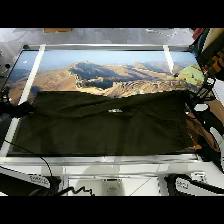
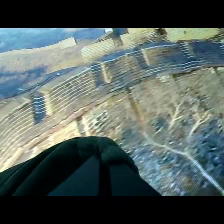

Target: Fold the clothes and pants, and hang the long-sleeved shirts on hangers.

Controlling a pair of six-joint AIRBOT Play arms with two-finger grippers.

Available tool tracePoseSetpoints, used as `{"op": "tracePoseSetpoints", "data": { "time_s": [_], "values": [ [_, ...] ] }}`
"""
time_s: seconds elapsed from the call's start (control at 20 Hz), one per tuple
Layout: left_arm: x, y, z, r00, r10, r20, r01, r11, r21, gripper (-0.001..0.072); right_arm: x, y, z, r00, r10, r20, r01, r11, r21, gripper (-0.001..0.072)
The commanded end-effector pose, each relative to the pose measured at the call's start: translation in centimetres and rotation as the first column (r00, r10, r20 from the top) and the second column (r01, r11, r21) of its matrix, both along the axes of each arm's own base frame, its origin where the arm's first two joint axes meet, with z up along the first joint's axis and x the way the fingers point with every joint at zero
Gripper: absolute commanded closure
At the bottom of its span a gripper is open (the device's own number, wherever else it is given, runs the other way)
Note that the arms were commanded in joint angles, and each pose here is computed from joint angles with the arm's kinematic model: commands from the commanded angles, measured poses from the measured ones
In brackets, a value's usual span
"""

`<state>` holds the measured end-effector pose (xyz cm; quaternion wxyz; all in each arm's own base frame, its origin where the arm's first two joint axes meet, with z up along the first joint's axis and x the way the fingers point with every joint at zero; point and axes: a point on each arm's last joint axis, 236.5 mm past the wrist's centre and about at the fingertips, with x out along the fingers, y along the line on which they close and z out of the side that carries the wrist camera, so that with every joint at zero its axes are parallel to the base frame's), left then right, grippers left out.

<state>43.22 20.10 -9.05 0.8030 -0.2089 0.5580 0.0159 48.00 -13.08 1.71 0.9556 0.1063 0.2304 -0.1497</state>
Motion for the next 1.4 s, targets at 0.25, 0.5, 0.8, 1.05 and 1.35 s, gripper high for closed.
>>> {"op": "tracePoseSetpoints", "data": {
  "time_s": [0.25, 0.5, 0.8, 1.05, 1.35],
  "values": [
    [6.4, -1.6, 4.5, 0.958, 0.082, 0.275, -0.057, 0.994, -0.098, 0.0692, 0.0, 0.3, -0.2, 1.000, 0.011, -0.008, -0.011, 1.000, 0.006, 0.0689],
    [8.1, -3.7, 18.6, 0.846, 0.078, 0.528, -0.014, 0.992, -0.124, 0.0692, 0.1, -1.0, 0.8, 0.999, -0.032, 0.028, 0.033, 0.999, -0.028, 0.0689],
    [2.3, -6.2, 37.8, 0.613, 0.111, 0.782, -0.048, 0.993, -0.103, 0.0693, 0.1, -0.9, 0.7, 0.999, -0.032, 0.027, 0.032, 0.999, -0.023, 0.0689],
    [-7.2, -3.0, 34.9, 0.822, 0.169, 0.544, -0.284, 0.949, 0.135, 0.0696, 0.1, -0.5, 0.5, 1.000, -0.019, 0.017, 0.019, 1.000, -0.013, 0.0689],
    [-5.5, -0.3, 22.0, 0.918, 0.320, 0.236, -0.329, 0.944, -0.001, 0.0695, 0.1, -0.5, -0.2, 1.000, -0.018, 0.005, 0.018, 1.000, -0.013, 0.0689]
  ]
}}
